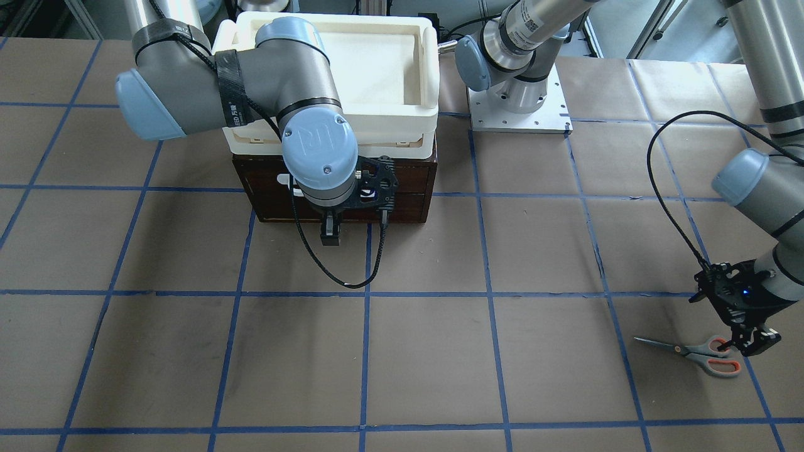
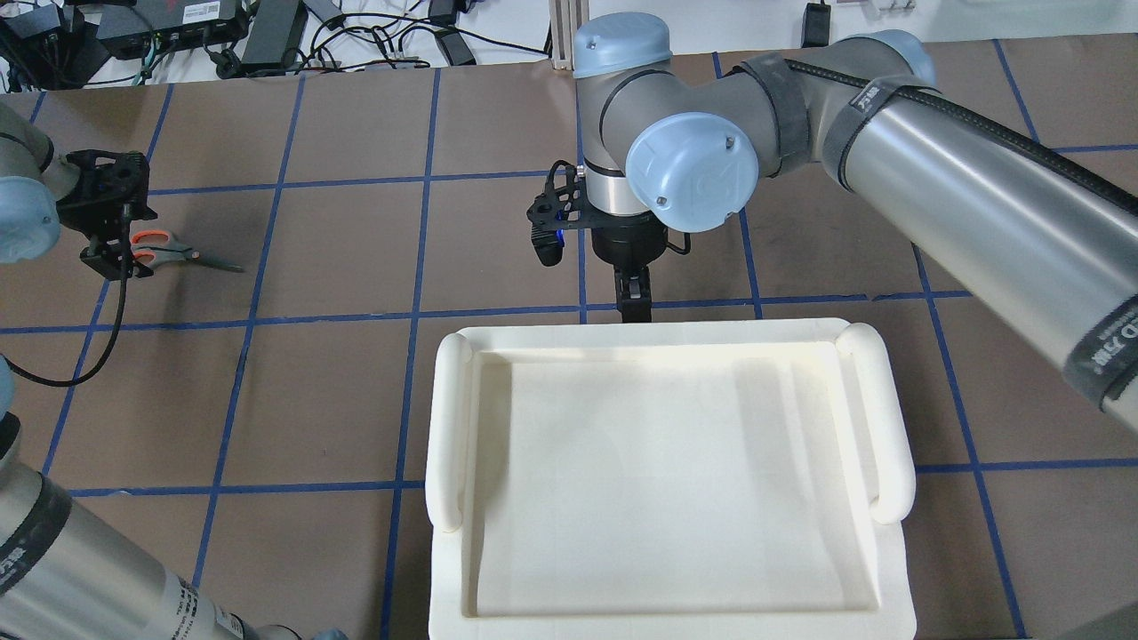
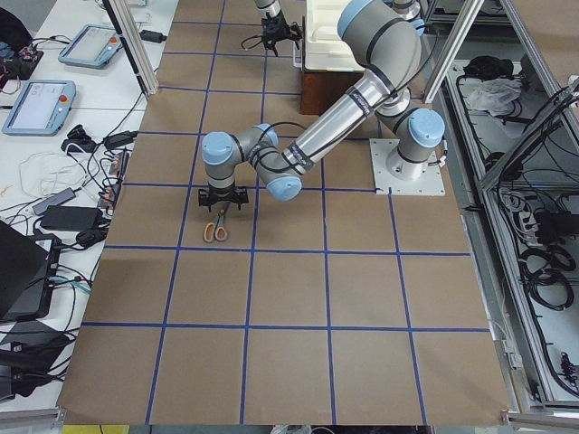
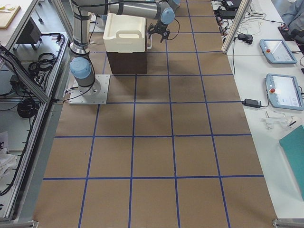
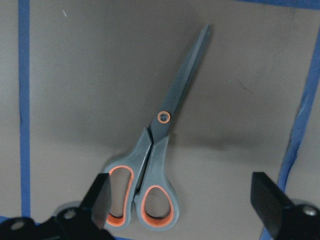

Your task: Place scissors in drawer with both arms

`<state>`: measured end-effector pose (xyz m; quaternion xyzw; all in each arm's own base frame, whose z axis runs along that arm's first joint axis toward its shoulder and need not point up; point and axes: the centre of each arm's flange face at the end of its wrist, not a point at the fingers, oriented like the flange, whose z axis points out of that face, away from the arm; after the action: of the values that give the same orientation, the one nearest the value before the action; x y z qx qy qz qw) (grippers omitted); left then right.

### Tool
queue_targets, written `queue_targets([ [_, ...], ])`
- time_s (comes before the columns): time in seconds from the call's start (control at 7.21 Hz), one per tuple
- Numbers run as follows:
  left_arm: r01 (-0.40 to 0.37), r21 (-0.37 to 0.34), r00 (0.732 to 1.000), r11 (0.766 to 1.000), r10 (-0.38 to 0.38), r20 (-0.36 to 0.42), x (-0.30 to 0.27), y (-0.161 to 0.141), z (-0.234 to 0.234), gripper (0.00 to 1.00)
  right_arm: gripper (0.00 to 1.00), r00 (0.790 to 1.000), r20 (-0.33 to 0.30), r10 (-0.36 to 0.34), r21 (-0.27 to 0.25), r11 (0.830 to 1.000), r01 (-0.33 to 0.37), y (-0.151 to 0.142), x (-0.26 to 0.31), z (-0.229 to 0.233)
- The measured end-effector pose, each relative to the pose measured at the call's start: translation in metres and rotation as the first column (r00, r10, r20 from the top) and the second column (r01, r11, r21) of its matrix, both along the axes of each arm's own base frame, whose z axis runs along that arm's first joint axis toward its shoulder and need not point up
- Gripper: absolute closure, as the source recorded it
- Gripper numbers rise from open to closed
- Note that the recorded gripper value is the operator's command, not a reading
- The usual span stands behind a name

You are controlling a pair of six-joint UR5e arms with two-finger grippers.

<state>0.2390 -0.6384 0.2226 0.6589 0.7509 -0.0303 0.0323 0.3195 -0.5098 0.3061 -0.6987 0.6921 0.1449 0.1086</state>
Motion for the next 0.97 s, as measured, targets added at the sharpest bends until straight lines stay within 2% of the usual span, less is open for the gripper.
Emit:
queue_targets([
  [0.42,0.082,-0.045,0.996,0.996,-0.084,-0.031,0.008,-0.021,-0.027,0.09,0.00,1.000,-0.005,-0.002,0.012,1.000,0.002,0.000,0.000,-0.010],
  [0.83,0.120,-0.043,0.991,0.992,-0.122,-0.051,0.009,-0.025,-0.045,0.19,0.00,1.000,-0.010,0.001,0.021,1.000,-0.001,-0.001,0.000,-0.014],
  [0.97,0.124,-0.041,0.991,0.991,-0.126,-0.051,0.009,-0.025,-0.048,0.37,0.00,1.000,-0.008,0.004,0.019,1.000,-0.004,-0.002,0.000,-0.015],
])
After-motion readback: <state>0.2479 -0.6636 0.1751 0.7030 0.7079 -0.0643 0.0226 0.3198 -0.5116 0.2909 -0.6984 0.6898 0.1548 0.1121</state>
